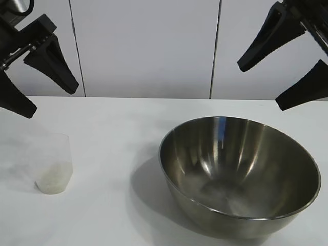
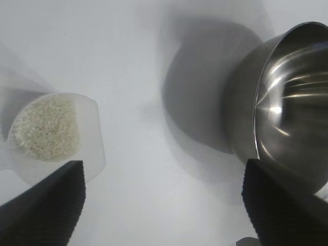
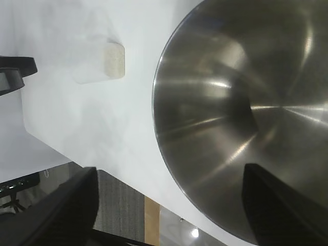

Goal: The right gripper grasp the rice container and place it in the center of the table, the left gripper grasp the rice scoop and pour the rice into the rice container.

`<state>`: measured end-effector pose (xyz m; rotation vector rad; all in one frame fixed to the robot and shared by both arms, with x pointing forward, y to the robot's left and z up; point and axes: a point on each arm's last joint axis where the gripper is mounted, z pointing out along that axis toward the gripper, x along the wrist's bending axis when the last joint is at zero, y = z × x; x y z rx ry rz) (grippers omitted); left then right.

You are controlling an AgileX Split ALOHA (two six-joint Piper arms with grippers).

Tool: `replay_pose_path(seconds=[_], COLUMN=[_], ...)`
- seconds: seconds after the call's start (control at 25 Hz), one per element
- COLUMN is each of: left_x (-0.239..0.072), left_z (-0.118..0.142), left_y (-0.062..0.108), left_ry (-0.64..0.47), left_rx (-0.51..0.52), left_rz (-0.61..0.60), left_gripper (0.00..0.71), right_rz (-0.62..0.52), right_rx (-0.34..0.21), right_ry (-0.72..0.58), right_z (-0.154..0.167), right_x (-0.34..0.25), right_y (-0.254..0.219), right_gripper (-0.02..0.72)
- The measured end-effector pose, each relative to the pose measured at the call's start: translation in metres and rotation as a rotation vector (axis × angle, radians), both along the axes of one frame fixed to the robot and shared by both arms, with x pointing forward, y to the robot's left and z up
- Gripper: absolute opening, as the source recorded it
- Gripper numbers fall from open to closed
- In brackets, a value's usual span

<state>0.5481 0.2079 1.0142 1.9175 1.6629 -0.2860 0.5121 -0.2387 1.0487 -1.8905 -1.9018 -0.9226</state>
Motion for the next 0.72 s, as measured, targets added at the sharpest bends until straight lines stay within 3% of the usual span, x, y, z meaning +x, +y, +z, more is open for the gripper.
replay_pose_path(seconds=[0.2, 0.28, 0.36, 0.6, 0.72], left_x=[0.0, 0.0, 0.0, 0.0, 0.0], left_z=[0.0, 0.0, 0.0, 0.0, 0.0], left_y=[0.0, 0.0, 0.0, 0.0, 0.0], left_ry=[0.0, 0.0, 0.0, 0.0, 0.0], left_rx=[0.0, 0.0, 0.0, 0.0, 0.0], left_rz=[-0.001, -0.001, -0.001, -0.001, -0.001], left_gripper=[0.603, 0.603, 0.603, 0.603, 0.603], right_rz=[0.009, 0.038, 0.072, 0.091, 0.067], right_rx=[-0.005, -0.031, -0.088, -0.406, -0.443], right_ry=[-0.009, -0.044, -0.079, -0.053, -0.01], right_z=[0.001, 0.007, 0.016, 0.016, -0.001], right_x=[0.0, 0.003, 0.006, 0.009, 0.015], right_y=[0.0, -0.001, -0.004, -0.029, -0.033], right_gripper=[0.535, 0.535, 0.535, 0.535, 0.535])
